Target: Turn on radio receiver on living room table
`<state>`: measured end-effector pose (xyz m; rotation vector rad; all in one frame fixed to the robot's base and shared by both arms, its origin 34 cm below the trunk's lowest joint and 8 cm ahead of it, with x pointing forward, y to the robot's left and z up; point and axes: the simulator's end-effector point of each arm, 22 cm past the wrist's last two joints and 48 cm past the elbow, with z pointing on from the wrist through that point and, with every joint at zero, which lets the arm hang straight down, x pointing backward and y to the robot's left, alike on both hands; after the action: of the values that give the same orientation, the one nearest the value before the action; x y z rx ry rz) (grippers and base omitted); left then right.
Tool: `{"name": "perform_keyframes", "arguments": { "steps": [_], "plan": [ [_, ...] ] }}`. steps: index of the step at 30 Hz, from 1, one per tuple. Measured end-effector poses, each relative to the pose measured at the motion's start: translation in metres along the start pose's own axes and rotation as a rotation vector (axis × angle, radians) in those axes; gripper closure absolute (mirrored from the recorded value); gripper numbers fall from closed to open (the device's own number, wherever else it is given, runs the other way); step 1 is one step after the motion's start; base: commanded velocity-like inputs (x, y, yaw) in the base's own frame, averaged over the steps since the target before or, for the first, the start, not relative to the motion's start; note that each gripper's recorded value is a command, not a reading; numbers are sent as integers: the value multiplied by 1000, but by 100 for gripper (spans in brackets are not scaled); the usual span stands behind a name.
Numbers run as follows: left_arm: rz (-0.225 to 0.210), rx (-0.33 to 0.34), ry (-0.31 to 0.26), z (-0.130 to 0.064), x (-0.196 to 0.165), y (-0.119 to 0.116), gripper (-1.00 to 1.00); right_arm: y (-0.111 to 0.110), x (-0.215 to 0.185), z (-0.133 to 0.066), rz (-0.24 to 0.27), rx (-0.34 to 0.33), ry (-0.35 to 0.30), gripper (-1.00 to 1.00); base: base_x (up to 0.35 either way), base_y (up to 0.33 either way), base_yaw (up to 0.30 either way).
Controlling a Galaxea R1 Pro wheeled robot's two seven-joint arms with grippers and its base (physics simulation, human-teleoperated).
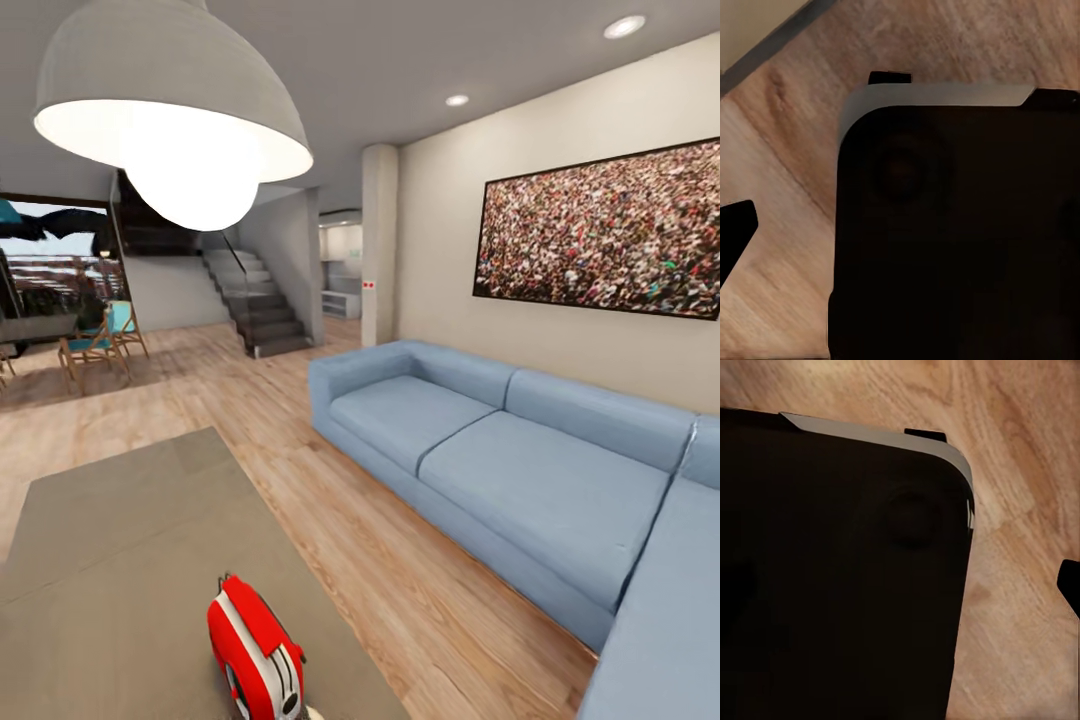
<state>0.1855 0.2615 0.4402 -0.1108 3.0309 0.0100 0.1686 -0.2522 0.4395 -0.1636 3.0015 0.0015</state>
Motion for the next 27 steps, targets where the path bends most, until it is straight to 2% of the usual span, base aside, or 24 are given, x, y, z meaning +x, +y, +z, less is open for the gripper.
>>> {"name": "perform_keyframes", "arguments": {
  "steps": [27],
  "plan": [
    [0,-2,29,0,11,1,-100,1,11,-1,0,-3,30,-100,0,0,245]
  ]
}}
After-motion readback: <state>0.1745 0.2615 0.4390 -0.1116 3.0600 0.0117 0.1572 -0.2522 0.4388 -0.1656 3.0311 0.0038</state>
